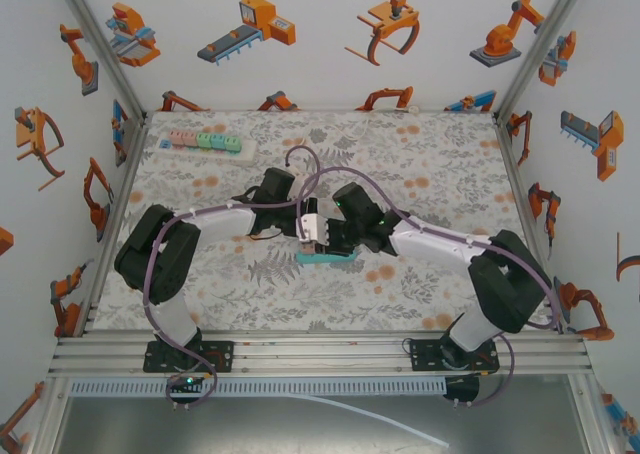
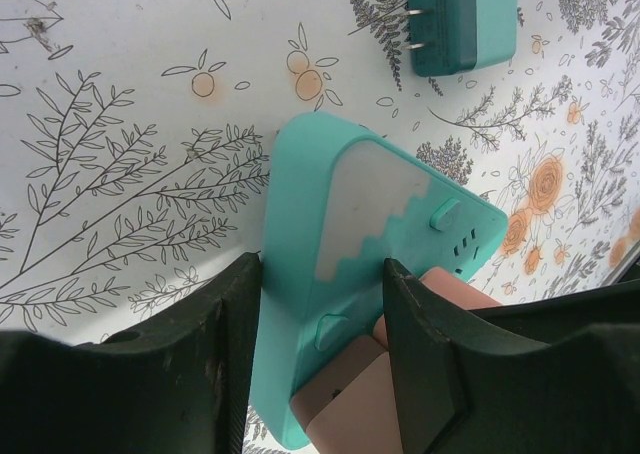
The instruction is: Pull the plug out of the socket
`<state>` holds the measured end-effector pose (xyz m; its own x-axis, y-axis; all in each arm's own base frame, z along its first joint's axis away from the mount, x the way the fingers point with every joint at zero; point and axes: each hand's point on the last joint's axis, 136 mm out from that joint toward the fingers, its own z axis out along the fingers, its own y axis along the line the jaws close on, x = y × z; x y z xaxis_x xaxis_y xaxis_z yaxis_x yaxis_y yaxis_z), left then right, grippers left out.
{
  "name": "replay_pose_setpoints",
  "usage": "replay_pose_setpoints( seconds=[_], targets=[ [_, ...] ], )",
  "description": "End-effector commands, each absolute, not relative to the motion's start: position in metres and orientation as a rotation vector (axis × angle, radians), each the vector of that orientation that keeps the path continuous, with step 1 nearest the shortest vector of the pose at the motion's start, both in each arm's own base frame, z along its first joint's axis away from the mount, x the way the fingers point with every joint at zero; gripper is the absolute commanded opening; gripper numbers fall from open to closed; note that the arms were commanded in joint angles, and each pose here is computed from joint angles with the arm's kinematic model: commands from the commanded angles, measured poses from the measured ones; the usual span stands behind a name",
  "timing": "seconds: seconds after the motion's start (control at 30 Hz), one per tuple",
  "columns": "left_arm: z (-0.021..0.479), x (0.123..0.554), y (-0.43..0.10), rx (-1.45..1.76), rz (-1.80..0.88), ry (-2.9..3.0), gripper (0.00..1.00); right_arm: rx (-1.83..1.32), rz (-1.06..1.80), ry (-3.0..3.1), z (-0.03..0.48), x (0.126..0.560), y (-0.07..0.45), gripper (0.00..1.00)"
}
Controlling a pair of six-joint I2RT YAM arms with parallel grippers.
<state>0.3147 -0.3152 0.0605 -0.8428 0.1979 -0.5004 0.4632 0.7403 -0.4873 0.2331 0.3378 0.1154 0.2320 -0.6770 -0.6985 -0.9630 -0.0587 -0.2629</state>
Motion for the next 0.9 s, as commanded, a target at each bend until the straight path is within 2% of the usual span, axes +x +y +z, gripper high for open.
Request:
replay_pose_setpoints(
  seconds=[0.0,0.13,0.27,0.37,0.57,0.67,0.87],
  targets=[
    [-0.028,0.276,-0.241,0.494,-0.406,2.848,0.44,-1.618,0.592,1.304,0.199,0.238,0.358,0.12],
    [-0.028,0.279,-0.238,0.487,-0.374,2.83,0.44,-1.65,0.588,1.376,0.182,0.232,0.357,0.12],
    [-0.018,0.282,-0.243,0.487,-0.423,2.798,0.46,-1.615,0.597,1.37,0.193,0.228,0.356,0.12],
    [0.001,0.288,-0.255,0.478,-0.517,2.746,0.51,-1.509,0.579,1.428,0.208,0.234,0.349,0.12],
    [0.057,0.307,-0.286,0.496,-0.7,2.57,0.61,-0.997,0.644,1.689,0.245,0.256,0.318,0.1],
    [0.089,0.316,-0.299,0.517,-0.773,2.463,0.64,-0.629,0.683,1.779,0.262,0.269,0.288,0.09],
    [0.145,0.3,-0.318,0.622,-0.889,2.249,0.65,-0.05,0.781,1.917,0.245,0.284,0.222,0.09]
  ],
)
